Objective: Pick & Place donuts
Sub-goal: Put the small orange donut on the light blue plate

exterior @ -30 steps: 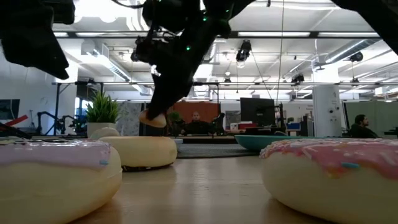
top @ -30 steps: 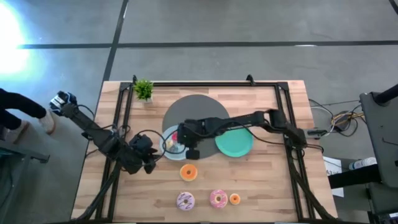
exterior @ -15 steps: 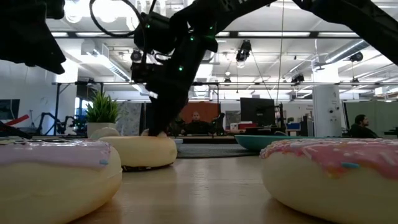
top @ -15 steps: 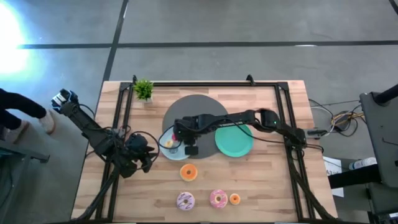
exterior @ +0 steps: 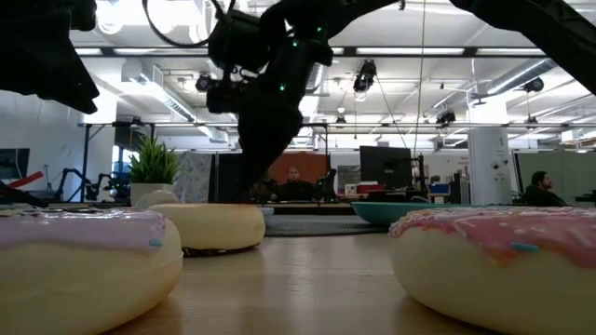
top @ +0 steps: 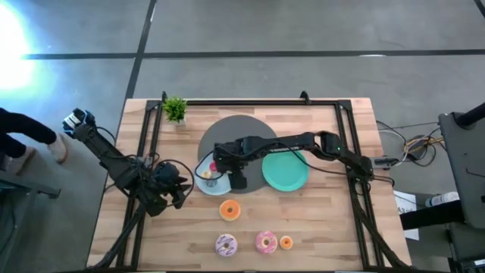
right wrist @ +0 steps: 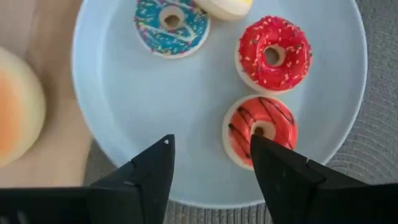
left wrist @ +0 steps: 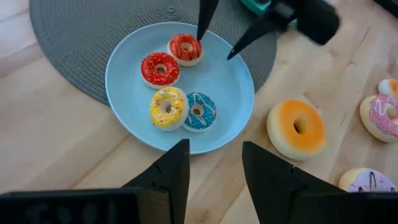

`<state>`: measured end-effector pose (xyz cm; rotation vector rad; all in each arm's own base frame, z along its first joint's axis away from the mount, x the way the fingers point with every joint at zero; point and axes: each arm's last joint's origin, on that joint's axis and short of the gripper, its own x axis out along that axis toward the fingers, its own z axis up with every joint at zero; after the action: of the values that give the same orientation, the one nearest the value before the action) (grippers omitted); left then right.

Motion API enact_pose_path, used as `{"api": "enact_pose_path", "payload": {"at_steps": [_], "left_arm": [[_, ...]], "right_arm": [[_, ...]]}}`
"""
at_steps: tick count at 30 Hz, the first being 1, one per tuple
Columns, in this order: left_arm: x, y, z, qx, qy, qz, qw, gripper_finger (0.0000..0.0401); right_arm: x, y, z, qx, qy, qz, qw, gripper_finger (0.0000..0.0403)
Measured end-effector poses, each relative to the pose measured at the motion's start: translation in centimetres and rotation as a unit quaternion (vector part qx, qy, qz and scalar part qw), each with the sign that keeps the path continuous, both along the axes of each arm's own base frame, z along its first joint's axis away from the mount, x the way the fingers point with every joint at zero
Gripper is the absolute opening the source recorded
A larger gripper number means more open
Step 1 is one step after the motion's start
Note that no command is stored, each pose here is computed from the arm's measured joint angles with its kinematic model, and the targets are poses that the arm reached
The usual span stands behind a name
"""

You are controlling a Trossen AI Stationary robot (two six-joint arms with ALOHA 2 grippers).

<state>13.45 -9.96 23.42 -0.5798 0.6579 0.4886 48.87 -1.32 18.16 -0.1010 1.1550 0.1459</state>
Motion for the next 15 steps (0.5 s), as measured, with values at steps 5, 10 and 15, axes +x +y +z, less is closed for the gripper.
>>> {"api": "enact_pose_path", "payload": {"at_steps": [5, 10, 15], "left_arm": [[0.0, 0.0, 0.0, -0.005, -0.002, 0.003, 1.0, 0.0121], [0.0, 0.0, 0.0, -0.004, -0.003, 0.002, 1.0, 0.0121], [0.0, 0.0, 0.0, 0.015, -0.005, -0.004, 1.0, 0.0121]], "right_arm": [[-1.2, 1.1, 3.7, -0.006, -0.038, 0.032, 0.999, 0.0205], [-5.3, 3.2, 4.1, -0.011, -0.019, 0.066, 0.998, 0.0203], [-11.0, 7.2, 4.2, 0.014, -0.016, 0.065, 0.998, 0.0194]]}}
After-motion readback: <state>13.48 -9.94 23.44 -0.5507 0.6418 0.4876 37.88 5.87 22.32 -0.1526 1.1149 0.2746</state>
